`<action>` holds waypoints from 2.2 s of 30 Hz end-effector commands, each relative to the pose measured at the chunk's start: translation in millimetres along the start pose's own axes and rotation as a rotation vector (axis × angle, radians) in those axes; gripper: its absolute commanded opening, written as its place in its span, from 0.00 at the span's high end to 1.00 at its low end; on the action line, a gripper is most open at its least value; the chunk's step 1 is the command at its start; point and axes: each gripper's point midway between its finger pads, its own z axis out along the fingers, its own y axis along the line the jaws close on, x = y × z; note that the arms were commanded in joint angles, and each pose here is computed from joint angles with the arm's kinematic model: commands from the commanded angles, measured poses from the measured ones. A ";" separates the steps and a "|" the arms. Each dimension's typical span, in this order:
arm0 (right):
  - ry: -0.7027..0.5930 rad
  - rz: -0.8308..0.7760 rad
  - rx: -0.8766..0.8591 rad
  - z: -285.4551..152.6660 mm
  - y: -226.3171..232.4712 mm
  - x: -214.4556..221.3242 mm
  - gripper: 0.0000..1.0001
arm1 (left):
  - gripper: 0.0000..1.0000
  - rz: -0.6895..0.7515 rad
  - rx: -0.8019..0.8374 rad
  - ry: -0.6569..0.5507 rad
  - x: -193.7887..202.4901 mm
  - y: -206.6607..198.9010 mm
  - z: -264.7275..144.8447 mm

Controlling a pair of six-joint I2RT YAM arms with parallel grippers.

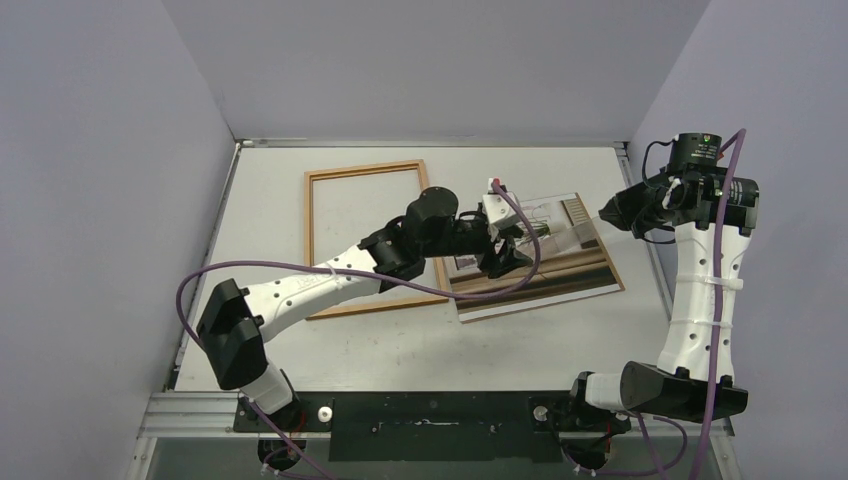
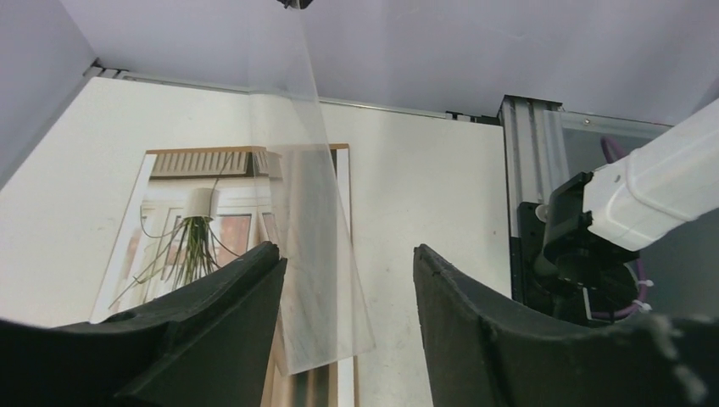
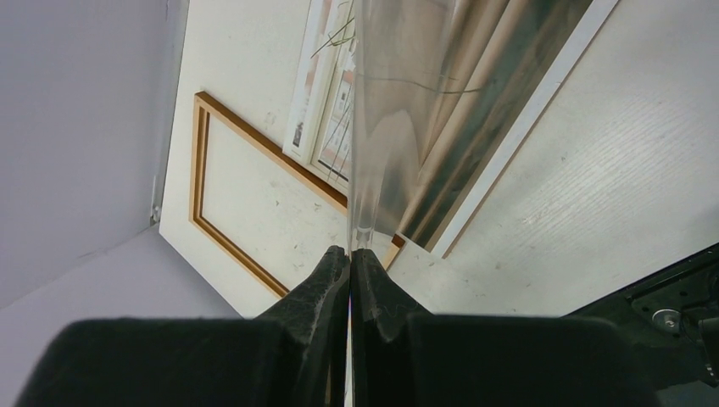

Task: Put the photo into the frame

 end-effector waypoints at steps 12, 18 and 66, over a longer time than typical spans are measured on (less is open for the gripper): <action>0.034 0.041 -0.073 -2.3 17.6 5.0 1.00 | 0.75 0.114 -0.085 -0.049 -3.9 8.4 19.3; 0.070 0.052 -0.090 0.9 18.5 11.9 1.00 | 1.00 0.124 -0.089 -0.044 -4.3 10.1 19.5; -0.260 -0.588 -1.083 -65.6 130.0 38.5 0.05 | 1.00 -0.014 -0.320 -0.297 -202.3 111.5 -129.0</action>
